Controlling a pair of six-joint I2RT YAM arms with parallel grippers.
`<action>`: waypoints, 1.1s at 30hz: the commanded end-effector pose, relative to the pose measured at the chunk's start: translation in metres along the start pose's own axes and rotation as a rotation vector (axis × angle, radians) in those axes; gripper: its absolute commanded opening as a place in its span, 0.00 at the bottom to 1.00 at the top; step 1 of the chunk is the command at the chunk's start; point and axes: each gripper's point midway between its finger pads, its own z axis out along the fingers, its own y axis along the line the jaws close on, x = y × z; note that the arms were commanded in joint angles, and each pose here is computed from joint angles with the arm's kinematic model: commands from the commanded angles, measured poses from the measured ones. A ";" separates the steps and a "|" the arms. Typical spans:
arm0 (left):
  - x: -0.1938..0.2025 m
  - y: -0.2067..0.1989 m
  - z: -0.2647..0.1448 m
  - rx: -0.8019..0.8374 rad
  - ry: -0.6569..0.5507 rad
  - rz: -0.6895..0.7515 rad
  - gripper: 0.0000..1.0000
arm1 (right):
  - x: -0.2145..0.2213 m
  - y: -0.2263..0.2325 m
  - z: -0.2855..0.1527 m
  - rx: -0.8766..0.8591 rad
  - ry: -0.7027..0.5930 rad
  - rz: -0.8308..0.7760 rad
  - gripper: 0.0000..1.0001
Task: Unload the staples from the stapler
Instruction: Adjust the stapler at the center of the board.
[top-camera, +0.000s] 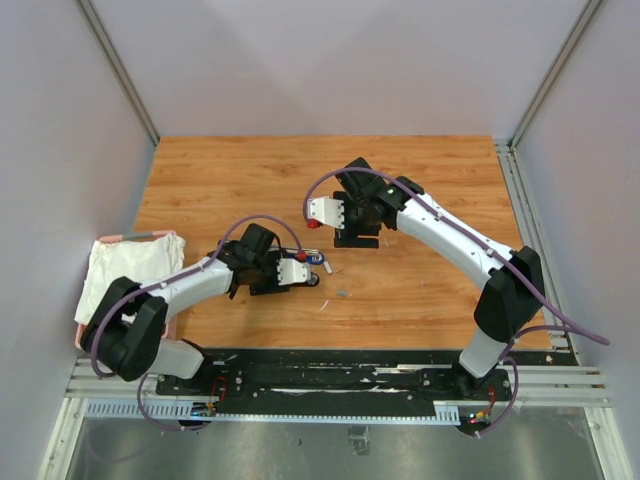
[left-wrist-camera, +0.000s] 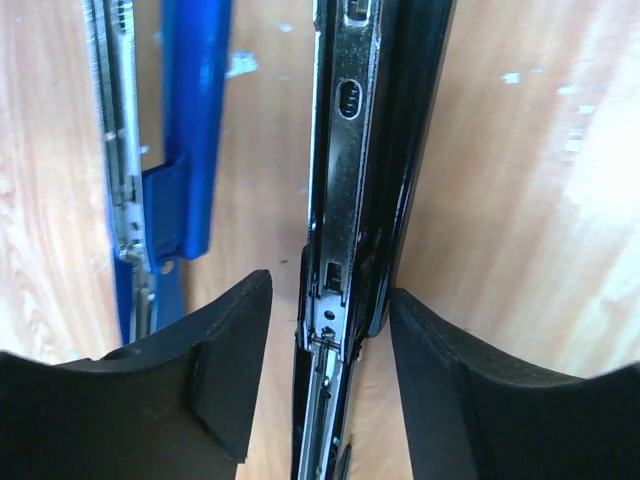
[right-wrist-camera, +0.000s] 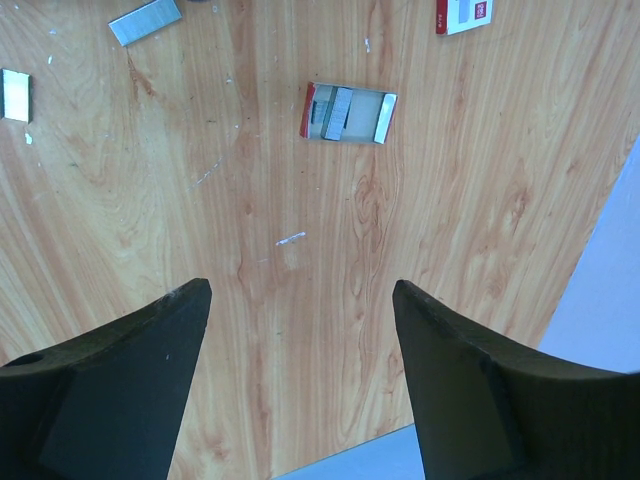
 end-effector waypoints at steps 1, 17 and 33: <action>0.000 0.036 -0.004 -0.115 0.046 -0.013 0.60 | 0.006 -0.005 -0.005 0.015 0.006 0.008 0.76; -0.046 0.034 -0.092 -0.022 -0.078 -0.029 0.98 | 0.014 0.028 -0.026 -0.247 -0.010 0.076 0.84; -0.037 0.053 -0.174 -0.231 -0.041 -0.475 0.98 | 0.000 0.082 -0.006 -0.412 -0.172 0.336 0.81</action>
